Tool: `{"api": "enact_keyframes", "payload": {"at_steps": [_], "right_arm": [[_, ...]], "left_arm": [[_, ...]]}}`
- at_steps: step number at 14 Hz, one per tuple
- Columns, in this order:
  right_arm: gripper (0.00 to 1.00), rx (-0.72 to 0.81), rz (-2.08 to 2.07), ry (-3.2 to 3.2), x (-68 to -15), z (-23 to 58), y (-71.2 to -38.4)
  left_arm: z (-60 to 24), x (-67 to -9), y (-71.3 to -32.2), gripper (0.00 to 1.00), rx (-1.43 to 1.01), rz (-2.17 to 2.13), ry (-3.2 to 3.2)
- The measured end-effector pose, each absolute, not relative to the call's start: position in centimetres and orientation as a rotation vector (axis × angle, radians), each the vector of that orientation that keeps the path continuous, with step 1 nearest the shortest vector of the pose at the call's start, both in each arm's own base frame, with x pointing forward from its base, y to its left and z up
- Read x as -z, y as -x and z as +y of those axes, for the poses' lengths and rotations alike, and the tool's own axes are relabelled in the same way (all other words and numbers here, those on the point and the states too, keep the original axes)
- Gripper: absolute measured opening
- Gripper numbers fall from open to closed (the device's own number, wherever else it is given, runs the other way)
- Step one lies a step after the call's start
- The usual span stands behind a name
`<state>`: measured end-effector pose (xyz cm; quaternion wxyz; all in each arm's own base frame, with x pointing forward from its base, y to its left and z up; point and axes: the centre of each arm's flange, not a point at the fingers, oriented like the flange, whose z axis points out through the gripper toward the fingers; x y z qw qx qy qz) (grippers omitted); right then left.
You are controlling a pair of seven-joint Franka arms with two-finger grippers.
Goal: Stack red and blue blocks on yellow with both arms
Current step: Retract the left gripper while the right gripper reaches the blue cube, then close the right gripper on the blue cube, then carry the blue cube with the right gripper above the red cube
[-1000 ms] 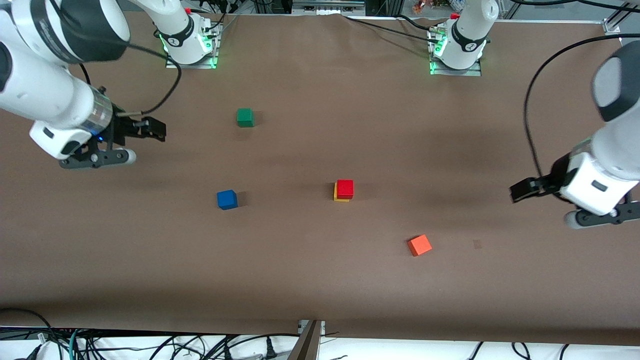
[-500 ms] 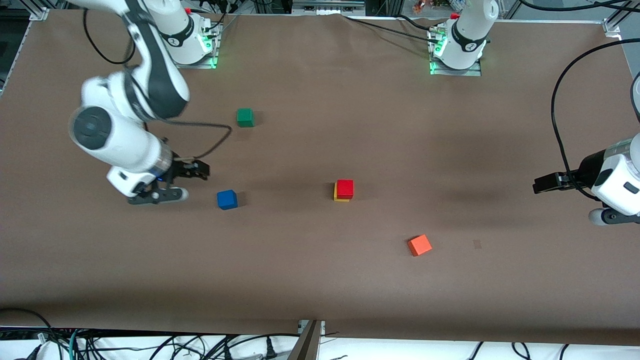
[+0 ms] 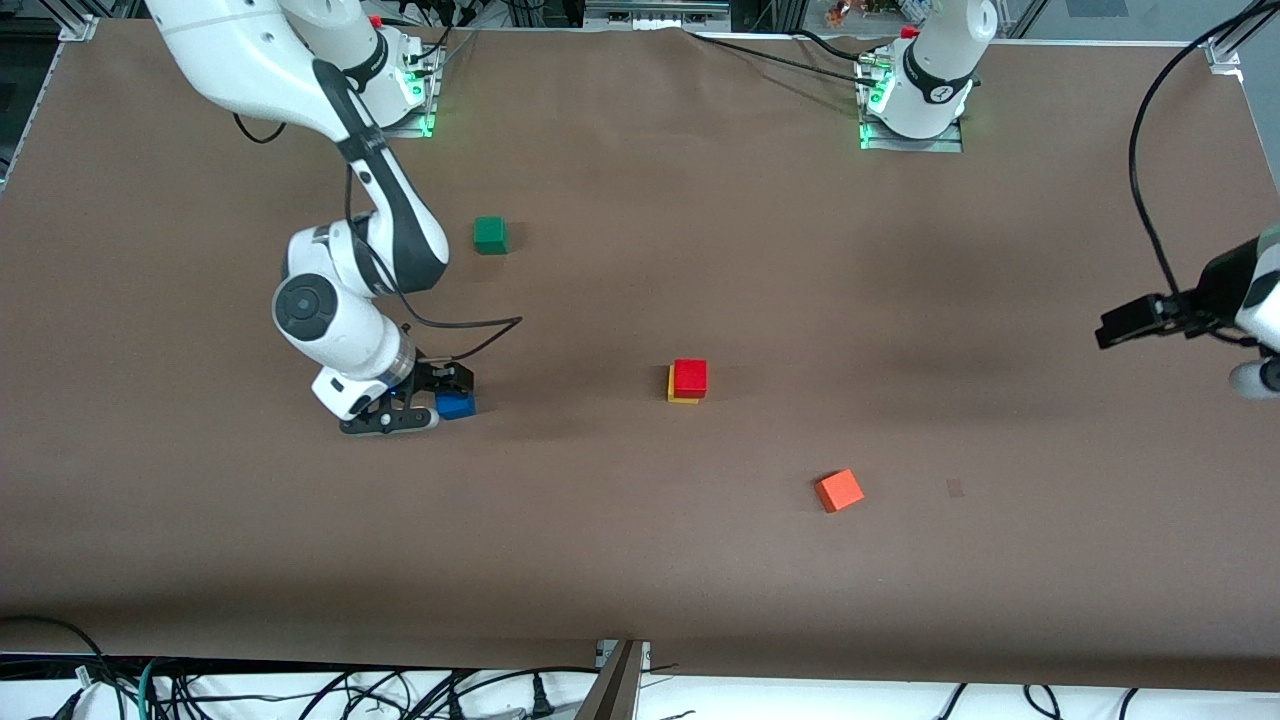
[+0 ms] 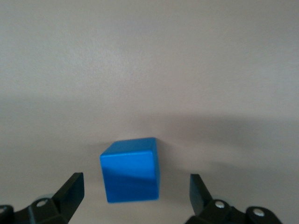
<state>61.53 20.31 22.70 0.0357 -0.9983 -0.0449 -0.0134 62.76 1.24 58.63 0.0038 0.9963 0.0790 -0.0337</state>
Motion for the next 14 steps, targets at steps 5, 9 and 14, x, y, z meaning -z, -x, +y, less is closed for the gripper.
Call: {"api": "enact_keyframes", "payload": {"at_steps": [5,9,14], "right_arm": [[0.95,0.044,-0.144,3.060,-20.8,21.3,-61.2],[0.56,0.041,-0.147,3.060,-20.5,21.5,-61.1],[0.56,-0.002,-0.126,3.045,-23.5,23.9,-62.0]], "left_arm": [[0.7,-57.1,-61.9,1.00,0.148,0.237,-3.127],[0.1,-56.7,-62.0,1.00,0.152,0.220,-3.126],[0.0,-56.7,-62.0,1.00,0.143,0.217,-3.126]]}}
